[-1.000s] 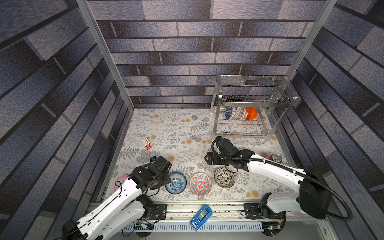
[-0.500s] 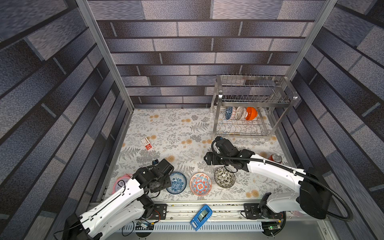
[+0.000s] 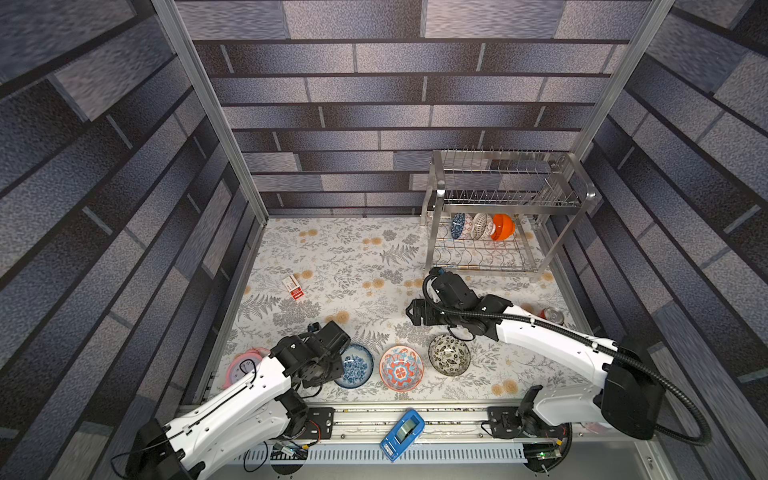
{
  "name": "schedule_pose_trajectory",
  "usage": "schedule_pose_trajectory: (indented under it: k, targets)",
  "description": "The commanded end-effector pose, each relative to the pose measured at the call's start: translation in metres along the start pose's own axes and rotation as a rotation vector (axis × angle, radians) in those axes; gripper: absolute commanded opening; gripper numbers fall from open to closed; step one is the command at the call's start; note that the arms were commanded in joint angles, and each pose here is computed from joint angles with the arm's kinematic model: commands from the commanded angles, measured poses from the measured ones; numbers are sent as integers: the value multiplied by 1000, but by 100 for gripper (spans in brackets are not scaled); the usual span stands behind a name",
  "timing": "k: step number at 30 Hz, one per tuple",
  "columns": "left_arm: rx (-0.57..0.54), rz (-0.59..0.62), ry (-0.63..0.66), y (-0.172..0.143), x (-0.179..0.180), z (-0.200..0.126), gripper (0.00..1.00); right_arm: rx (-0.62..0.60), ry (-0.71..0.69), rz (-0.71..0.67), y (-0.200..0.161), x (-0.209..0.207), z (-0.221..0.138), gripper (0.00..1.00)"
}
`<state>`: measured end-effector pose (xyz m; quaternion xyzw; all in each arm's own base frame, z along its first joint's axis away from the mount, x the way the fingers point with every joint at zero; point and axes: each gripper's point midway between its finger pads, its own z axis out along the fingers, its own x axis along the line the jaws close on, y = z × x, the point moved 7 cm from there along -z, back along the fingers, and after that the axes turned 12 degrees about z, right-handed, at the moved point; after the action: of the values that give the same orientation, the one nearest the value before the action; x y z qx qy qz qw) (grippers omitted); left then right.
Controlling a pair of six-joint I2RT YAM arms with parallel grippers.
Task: Load bowls into a dish rack
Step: Pick up the bowl from the bottom-center of the table.
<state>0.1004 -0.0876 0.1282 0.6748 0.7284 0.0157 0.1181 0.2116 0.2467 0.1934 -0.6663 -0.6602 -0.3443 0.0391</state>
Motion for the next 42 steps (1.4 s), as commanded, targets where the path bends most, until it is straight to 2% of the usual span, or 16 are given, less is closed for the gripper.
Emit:
schedule_pose_trajectory:
  k: [1, 8, 26, 33, 42]
  targets:
    - [9, 5, 7, -2, 1, 4, 30, -9, -7, -25, 1, 5, -8, 94]
    - [14, 17, 5, -2, 0, 6, 25, -4, -11, -24, 1, 4, -7, 94]
    - [33, 19, 9, -5, 1, 13, 20, 12, -16, -20, 1, 6, 0, 94]
    - [23, 16, 9, -4, 1, 13, 14, 12, -19, -20, 0, 5, 0, 94]
    - [4, 4, 5, -2, 0, 11, 0, 7, -31, -21, 0, 3, -2, 94]
